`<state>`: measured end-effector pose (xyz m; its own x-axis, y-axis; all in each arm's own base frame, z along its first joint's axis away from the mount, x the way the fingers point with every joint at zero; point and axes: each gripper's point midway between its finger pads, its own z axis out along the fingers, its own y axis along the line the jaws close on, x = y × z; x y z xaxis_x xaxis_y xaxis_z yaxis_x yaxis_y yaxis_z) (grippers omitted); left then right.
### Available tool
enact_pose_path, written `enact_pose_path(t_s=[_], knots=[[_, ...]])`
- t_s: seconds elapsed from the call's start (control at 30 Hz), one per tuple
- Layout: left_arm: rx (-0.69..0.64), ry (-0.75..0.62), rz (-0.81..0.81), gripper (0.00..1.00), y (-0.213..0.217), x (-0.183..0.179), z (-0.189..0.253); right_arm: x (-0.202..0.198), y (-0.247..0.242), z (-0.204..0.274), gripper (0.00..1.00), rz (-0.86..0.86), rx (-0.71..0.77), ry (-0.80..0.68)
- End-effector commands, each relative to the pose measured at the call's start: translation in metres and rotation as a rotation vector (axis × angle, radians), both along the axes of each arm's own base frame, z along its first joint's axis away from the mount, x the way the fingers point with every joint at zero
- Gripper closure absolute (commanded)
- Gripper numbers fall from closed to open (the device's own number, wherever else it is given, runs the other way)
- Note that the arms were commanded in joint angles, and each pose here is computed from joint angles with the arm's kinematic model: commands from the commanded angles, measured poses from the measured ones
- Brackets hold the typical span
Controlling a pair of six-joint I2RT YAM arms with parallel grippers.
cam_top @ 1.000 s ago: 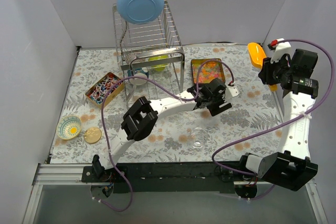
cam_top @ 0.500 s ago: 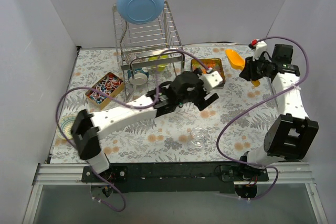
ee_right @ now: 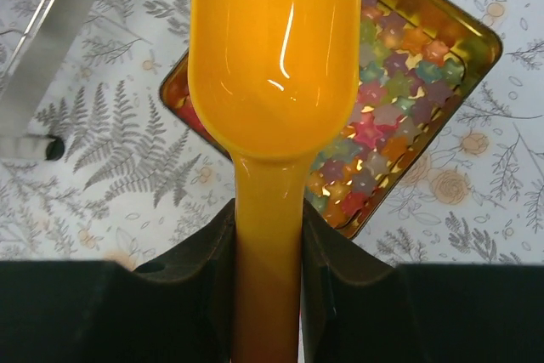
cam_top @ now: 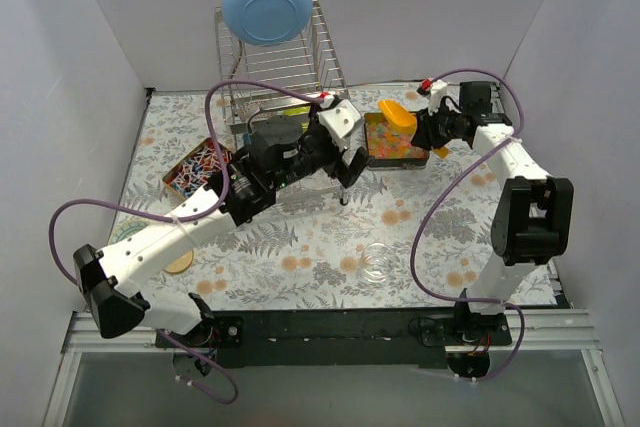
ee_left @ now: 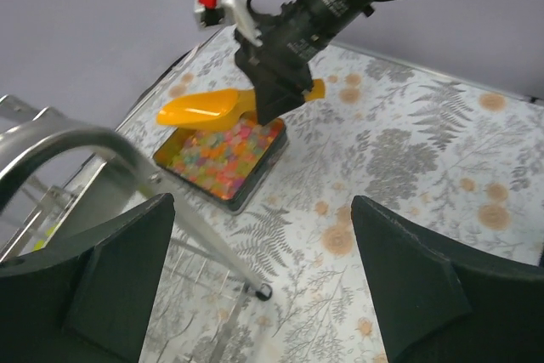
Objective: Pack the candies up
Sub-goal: Adjust the distractor at the center of the board, then move the storage box to the center of the board.
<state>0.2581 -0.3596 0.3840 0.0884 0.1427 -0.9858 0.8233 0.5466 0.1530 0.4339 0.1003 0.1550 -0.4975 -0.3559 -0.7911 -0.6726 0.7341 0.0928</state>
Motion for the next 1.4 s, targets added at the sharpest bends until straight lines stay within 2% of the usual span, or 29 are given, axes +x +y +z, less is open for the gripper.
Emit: enact_pose_path(t_s=[0.0,0.1,0.2,0.47,0.6,0.77,0.87,1.1,1.2,1.37], knots=[[-0.009,0.006,0.085,0.15,0.03,0.027,0.012,0.054,0.005,0.03,0.99,-0.035,0.0,-0.168],[-0.003,-0.002,0.127,0.15,0.044,0.039,0.012,0.067,0.021,0.027,0.99,-0.001,0.008,-0.185],[0.01,-0.003,0.159,0.14,0.055,0.046,0.007,0.077,0.033,0.019,0.99,0.034,-0.05,-0.204],[-0.009,-0.01,0.237,0.15,0.083,0.064,0.009,0.098,0.036,-0.006,0.99,0.036,-0.15,-0.279],[-0.005,-0.008,0.202,0.15,0.087,0.056,0.013,0.11,0.016,0.001,0.99,0.157,-0.38,-0.372],[0.005,0.066,0.055,0.17,0.082,0.019,0.001,0.117,-0.017,0.04,0.99,0.309,-0.714,-0.531],[-0.009,0.087,0.021,0.17,0.085,0.004,-0.001,0.122,-0.032,0.056,0.99,0.412,-0.907,-0.562],[-0.054,0.098,-0.016,0.18,0.085,-0.009,0.004,0.123,-0.081,0.03,0.99,0.587,-1.345,-0.443],[-0.066,0.093,-0.027,0.18,0.086,-0.014,0.008,0.123,-0.092,0.029,0.99,0.633,-1.449,-0.42],[-0.08,0.09,-0.015,0.18,0.092,-0.017,0.006,0.12,-0.094,0.026,0.99,0.707,-1.53,-0.422]])
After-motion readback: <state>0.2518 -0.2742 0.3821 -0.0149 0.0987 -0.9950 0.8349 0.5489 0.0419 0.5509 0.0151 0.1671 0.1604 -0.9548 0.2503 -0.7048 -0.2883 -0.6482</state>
